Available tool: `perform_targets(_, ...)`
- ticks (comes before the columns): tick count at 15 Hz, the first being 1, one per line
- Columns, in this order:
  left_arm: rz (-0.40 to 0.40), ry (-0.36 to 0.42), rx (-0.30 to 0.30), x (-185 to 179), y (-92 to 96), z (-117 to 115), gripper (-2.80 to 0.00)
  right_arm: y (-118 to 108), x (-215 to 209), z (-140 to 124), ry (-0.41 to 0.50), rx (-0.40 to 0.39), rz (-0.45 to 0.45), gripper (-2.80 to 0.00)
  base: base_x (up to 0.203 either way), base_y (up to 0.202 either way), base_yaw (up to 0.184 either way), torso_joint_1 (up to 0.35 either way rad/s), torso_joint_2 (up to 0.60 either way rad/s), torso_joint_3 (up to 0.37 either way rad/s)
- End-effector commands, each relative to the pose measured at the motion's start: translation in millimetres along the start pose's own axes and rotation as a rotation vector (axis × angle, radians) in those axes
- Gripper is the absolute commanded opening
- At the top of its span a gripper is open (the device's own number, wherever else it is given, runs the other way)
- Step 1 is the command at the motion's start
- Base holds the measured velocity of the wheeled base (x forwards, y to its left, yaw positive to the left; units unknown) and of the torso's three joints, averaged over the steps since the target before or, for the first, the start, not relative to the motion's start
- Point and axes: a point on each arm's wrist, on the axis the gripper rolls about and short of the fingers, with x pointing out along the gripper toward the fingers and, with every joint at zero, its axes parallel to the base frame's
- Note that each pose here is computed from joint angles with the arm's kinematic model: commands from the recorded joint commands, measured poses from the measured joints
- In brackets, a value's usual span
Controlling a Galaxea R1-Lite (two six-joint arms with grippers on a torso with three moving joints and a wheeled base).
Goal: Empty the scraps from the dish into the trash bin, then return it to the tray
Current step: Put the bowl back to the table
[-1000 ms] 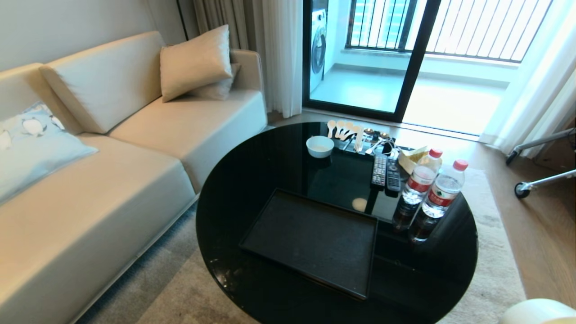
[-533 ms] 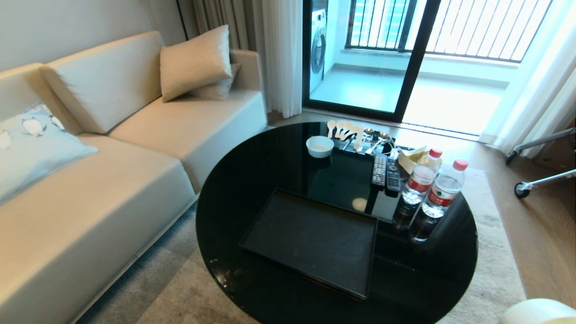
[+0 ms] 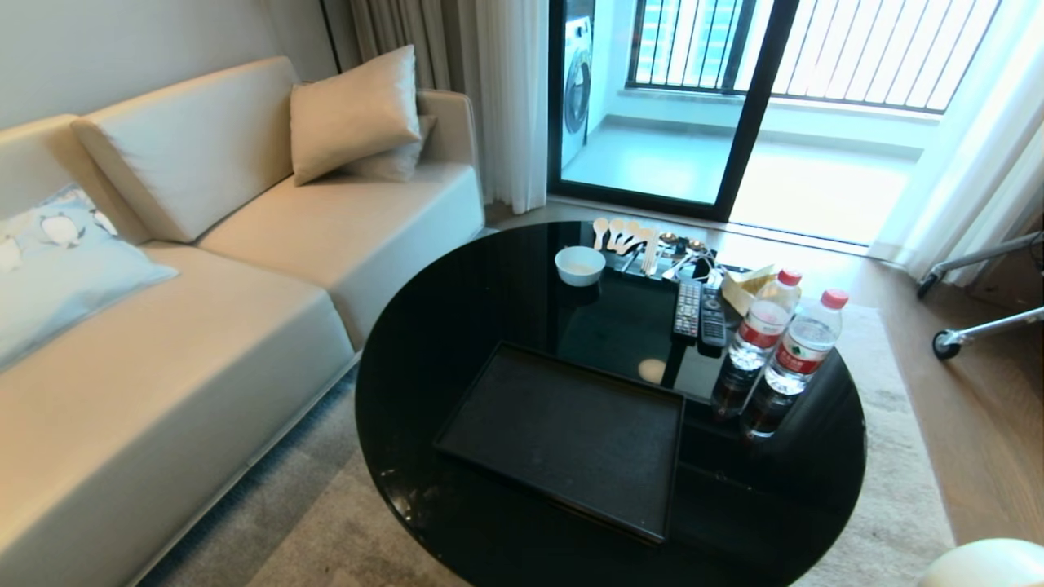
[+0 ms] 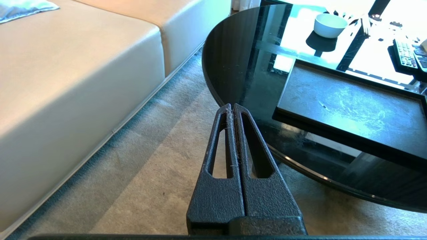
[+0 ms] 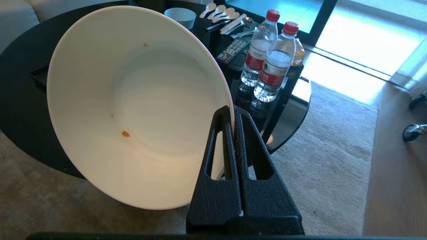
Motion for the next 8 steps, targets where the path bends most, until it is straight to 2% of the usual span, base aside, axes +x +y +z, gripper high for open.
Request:
perform_targets(1,0.001,-0.001,-0.001,0.0,0.0,0.1,-2.80,-4.3,6.5,24.9,0.041,-0.022,0.024,-2.80,0.000,0.000,0.000,0.000,0.00,0.000)
perform_targets(4,0.001,-0.001,-0.001,0.0,0.0,0.1,-2.80,-11.5,27.5,53.9,0.133,-0.033,0.048,-2.80,0.000,0.000,0.000,0.000,0.00,0.000)
perform_targets(8,0.001,-0.001,-0.001,0.0,0.0,0.1,-2.80,-23.3,82.6,83.4,0.300,-0.026,0.082,-2.80,0.000,0.000,0.000,0.000,0.00,0.000)
